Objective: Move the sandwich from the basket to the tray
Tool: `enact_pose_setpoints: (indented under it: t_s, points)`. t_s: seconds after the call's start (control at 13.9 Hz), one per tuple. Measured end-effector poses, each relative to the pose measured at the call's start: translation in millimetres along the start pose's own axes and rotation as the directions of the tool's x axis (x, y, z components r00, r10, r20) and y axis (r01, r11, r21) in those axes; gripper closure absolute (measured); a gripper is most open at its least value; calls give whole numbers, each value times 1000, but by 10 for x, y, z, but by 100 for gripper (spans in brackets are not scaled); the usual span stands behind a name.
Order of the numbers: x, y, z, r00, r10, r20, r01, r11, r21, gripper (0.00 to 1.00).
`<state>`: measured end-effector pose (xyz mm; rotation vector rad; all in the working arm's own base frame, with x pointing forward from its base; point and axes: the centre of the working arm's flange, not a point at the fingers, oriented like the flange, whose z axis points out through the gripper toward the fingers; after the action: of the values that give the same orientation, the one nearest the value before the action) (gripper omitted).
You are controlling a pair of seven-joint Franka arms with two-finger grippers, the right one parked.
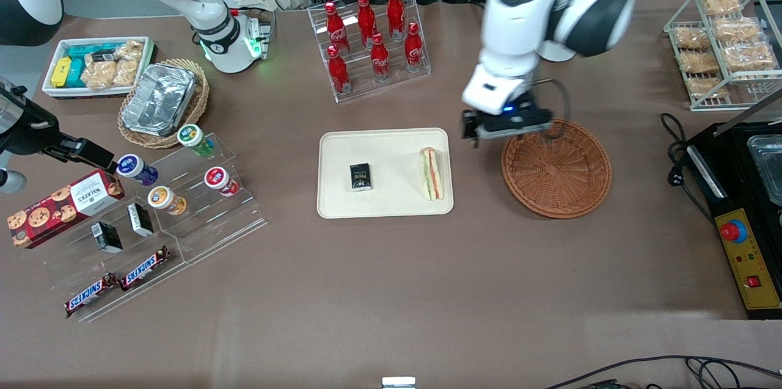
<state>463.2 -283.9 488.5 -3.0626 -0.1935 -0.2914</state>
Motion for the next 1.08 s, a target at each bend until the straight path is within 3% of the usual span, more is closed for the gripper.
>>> enact_pose_setpoints:
  t_s: [0.14, 0.36, 0.79, 0.94, 1.08]
  points:
    - [151, -419, -144, 999, 22, 37, -23, 1000, 20, 0]
    - [328, -870, -200, 996, 53, 71, -54, 998, 18, 0]
    - [462, -1249, -254, 993, 92, 76, -94, 995, 25, 0]
    - [540, -1639, -363, 990, 112, 89, -112, 994, -1, 0]
    - [570, -2014, -496, 983, 157, 98, -151, 987, -62, 0]
